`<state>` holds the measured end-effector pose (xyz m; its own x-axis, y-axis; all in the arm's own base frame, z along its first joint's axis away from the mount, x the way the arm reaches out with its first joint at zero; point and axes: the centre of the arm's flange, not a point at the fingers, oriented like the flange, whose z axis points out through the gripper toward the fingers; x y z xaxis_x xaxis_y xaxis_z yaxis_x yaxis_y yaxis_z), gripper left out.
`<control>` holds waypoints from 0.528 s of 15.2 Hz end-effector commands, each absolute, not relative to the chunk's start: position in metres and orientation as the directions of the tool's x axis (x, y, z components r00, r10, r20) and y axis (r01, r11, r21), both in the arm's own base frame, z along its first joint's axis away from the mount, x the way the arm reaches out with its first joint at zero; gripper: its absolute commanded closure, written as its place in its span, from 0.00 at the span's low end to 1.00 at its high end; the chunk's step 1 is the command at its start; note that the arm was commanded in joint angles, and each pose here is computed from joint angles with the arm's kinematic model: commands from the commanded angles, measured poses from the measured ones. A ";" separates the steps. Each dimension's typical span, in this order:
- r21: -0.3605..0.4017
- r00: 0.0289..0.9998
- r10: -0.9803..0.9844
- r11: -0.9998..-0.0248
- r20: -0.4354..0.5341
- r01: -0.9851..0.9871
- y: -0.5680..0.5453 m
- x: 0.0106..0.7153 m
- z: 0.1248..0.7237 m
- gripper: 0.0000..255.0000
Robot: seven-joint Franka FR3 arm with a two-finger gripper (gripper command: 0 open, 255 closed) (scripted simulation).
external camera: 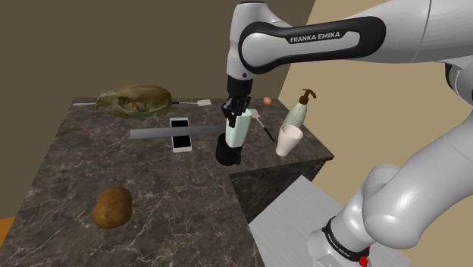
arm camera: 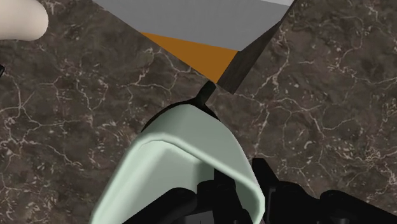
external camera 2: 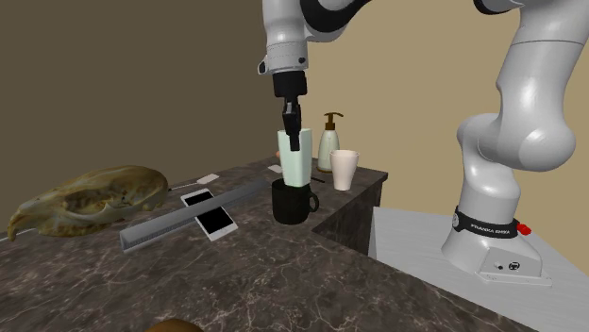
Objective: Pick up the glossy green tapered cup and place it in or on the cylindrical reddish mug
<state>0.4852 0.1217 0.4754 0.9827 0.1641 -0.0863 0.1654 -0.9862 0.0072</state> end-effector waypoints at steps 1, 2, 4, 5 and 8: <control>0.007 0.983 0.164 -0.986 -0.086 0.165 0.122 0.485 0.475 1.00; 0.007 0.983 0.164 -0.986 -0.086 0.165 0.122 0.485 0.475 1.00; 0.007 0.983 0.164 -0.986 -0.086 0.165 0.122 0.485 0.475 0.00; 0.007 0.983 0.164 -0.986 -0.086 0.165 0.122 0.485 0.475 0.00; 0.007 0.983 0.164 -0.986 -0.086 0.165 0.122 0.485 0.475 0.00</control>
<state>0.4853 0.1218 0.4752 0.9827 0.1642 -0.0857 0.1654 -0.9862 0.0072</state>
